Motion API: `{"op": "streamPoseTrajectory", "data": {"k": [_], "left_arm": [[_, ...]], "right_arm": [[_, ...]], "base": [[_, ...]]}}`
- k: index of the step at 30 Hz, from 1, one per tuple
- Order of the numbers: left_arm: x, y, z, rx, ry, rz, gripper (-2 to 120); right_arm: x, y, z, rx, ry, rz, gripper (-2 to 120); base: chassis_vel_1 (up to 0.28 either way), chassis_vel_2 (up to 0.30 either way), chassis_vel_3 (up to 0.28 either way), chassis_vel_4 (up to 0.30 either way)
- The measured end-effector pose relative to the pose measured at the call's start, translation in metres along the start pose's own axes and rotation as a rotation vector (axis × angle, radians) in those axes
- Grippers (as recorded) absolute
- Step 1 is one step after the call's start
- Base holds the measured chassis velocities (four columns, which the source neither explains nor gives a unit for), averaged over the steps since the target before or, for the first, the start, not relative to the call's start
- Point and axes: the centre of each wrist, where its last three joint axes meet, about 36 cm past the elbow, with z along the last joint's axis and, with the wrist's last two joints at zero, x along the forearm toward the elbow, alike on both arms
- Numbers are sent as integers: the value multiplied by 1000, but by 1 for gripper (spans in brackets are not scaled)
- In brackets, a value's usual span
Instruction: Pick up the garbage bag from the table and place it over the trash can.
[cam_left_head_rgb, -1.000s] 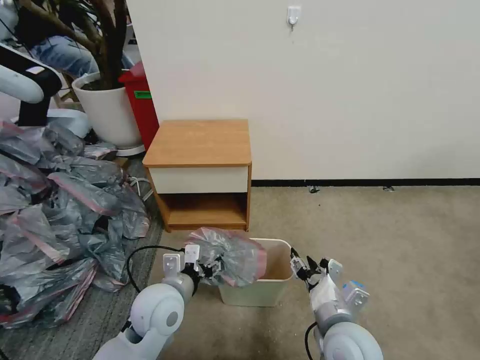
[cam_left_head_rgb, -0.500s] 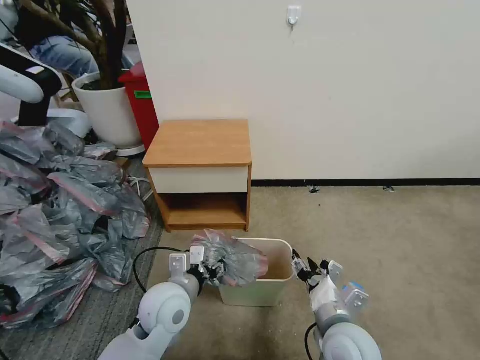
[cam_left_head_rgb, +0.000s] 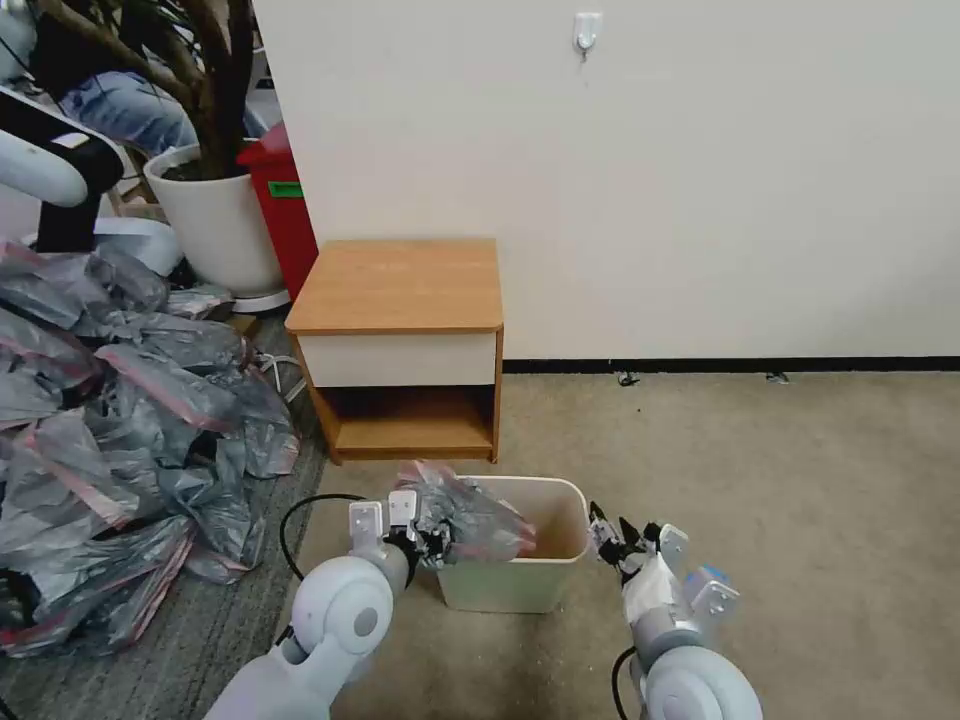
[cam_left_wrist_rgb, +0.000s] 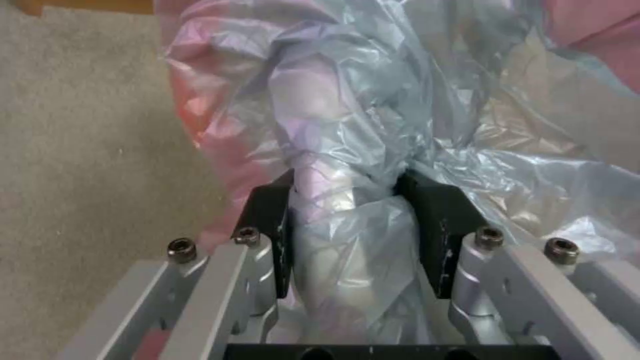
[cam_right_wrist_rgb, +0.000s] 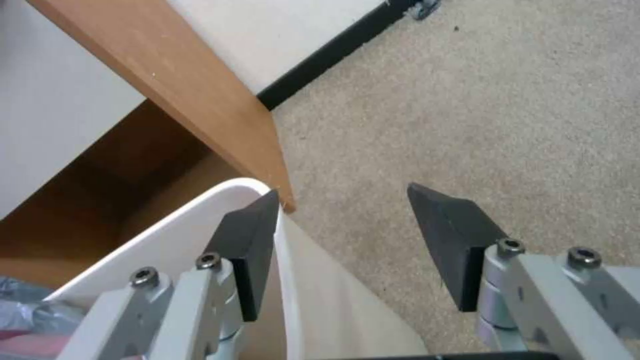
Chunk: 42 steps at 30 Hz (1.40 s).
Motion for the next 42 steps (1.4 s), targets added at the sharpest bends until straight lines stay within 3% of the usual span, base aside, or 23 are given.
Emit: {"op": "streamPoseTrajectory", "data": {"k": [4, 9, 12, 18, 21, 23, 25, 32, 37, 42], "left_arm": [[-3, -1, 0, 0, 8, -7, 40], [-7, -1, -1, 4, 20, -14, 54], [-8, -2, -1, 8, 25, -14, 54], [-10, -2, -2, 12, 32, -16, 37], [-13, -2, -3, 19, 39, -25, 20], [-13, -2, -3, 22, 41, -26, 19], [-15, -2, -5, 33, 48, -26, 7], [-17, 1, -9, 49, 47, -25, 5], [-16, 9, -14, 51, 28, 7, 5], [-11, 24, -16, 7, -43, 52, 4]], "right_arm": [[0, 0, 0, -1, 0, 0, 53], [0, -1, 1, -3, 0, 5, 53], [0, -1, 1, -3, -1, 7, 53], [-1, -2, 1, -3, -2, 10, 53], [-1, -2, 2, -3, -3, 12, 53], [-1, -2, 2, -3, -3, 12, 53], [-1, -2, 1, -2, -8, 11, 53], [3, -2, -11, -2, -63, -4, 53], [15, -3, -29, 45, -159, -79, 63], [47, 5, -40, 160, -180, -327, 80]], "base": [[0, 0, 0, 0], [0, 0, 0, 0], [0, 0, 0, 0], [0, 0, 0, 0], [0, 0, 0, 0], [0, 0, 0, 0], [0, 0, 0, 0], [0, 0, 0, 0], [0, 0, 0, 0], [0, 0, 0, 0]]}}
